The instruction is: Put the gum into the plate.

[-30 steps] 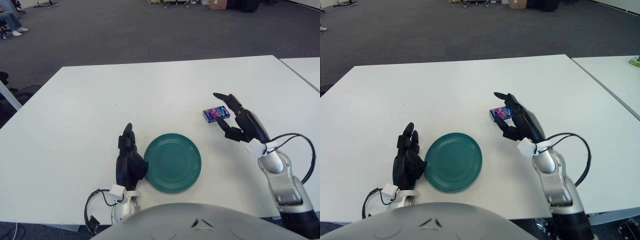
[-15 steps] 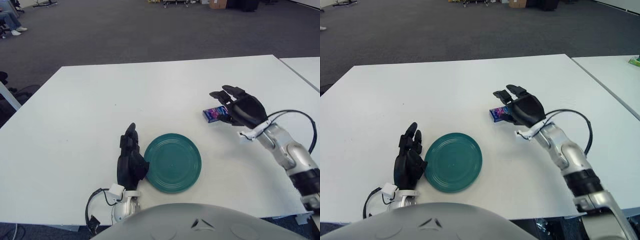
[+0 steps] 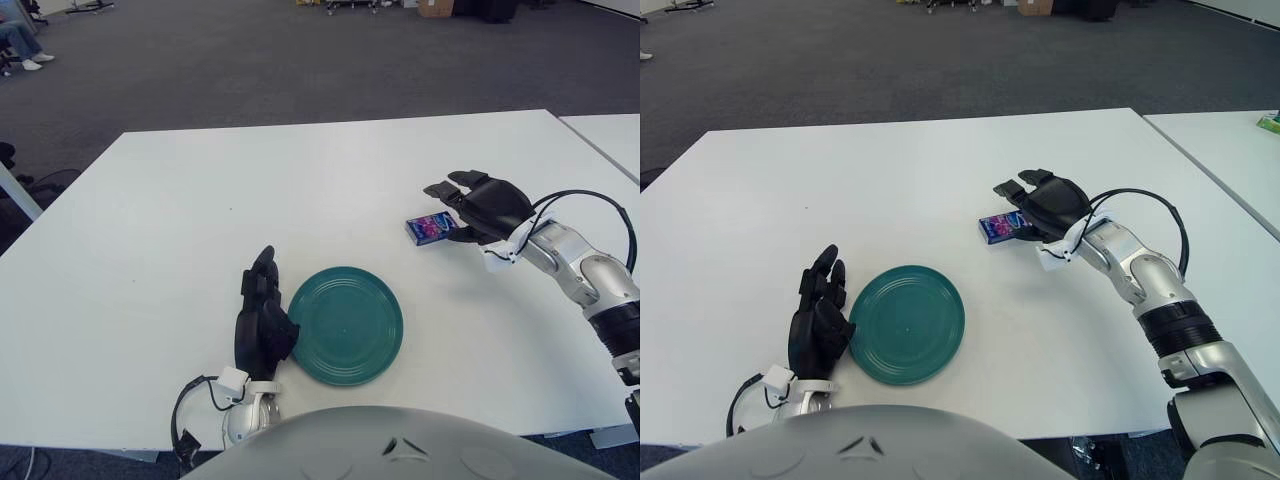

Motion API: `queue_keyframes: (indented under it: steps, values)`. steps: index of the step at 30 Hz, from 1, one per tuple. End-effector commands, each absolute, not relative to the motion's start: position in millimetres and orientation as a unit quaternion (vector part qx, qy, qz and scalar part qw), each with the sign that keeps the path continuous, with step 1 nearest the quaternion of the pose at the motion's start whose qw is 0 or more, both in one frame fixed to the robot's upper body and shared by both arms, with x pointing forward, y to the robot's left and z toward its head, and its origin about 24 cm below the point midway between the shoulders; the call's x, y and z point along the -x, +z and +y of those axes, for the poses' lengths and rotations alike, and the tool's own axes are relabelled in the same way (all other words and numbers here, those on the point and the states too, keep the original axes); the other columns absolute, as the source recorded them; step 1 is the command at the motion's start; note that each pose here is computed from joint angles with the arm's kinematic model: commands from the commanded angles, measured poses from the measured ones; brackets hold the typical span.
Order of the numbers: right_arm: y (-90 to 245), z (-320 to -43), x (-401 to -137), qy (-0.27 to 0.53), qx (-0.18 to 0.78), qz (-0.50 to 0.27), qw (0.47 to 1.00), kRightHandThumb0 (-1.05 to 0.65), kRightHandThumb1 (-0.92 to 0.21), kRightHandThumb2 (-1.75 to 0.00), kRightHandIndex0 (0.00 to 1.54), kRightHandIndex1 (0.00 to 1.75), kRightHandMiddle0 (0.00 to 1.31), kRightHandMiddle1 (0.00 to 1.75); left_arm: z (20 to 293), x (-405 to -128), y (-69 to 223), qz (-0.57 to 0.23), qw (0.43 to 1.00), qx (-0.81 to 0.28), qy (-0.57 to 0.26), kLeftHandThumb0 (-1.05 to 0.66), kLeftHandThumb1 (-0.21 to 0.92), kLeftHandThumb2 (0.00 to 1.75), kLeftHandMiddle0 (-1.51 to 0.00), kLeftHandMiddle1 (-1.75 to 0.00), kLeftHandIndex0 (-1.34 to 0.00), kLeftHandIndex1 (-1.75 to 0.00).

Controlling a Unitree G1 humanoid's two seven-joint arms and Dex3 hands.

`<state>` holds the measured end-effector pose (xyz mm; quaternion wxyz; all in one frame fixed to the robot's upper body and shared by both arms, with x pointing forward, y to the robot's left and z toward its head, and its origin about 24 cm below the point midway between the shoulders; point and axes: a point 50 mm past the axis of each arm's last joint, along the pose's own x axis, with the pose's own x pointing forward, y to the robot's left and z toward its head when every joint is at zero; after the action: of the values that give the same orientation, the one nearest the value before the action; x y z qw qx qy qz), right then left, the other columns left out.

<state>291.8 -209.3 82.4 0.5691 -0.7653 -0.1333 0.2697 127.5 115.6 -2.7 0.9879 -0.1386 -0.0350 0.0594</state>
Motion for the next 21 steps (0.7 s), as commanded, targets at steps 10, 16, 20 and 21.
queue_keyframes:
  steps: [10, 16, 20, 21]
  values:
    - [78, -203, -308, 0.327, 0.771, -0.120, 0.533, -0.90, -0.92, -0.71, 0.22, 0.00, 0.00, 0.28, 114, -118, -12, 0.009, 0.989, 0.136, 0.053, -1.05, 0.92, 0.99, -0.17, 0.00, 0.00, -0.72]
    - [72, -203, -307, 0.361, 0.763, -0.110, 0.525, -0.91, -0.92, -0.75, 0.23, 0.01, 0.00, 0.26, 113, -118, -12, 0.008, 0.989, 0.138, 0.049, -1.05, 0.92, 0.99, -0.17, 0.00, 0.00, -0.65]
    - [69, -202, -304, 0.381, 0.756, -0.106, 0.522, -0.91, -0.92, -0.76, 0.23, 0.00, 0.00, 0.24, 113, -118, -11, 0.010, 0.989, 0.137, 0.050, -1.05, 0.92, 0.99, -0.16, 0.00, 0.00, -0.61]
    - [69, -202, -304, 0.384, 0.755, -0.103, 0.521, -0.91, -0.92, -0.76, 0.23, 0.00, 0.00, 0.24, 113, -117, -11, 0.011, 0.989, 0.136, 0.051, -1.05, 0.92, 0.99, -0.16, 0.00, 0.00, -0.60]
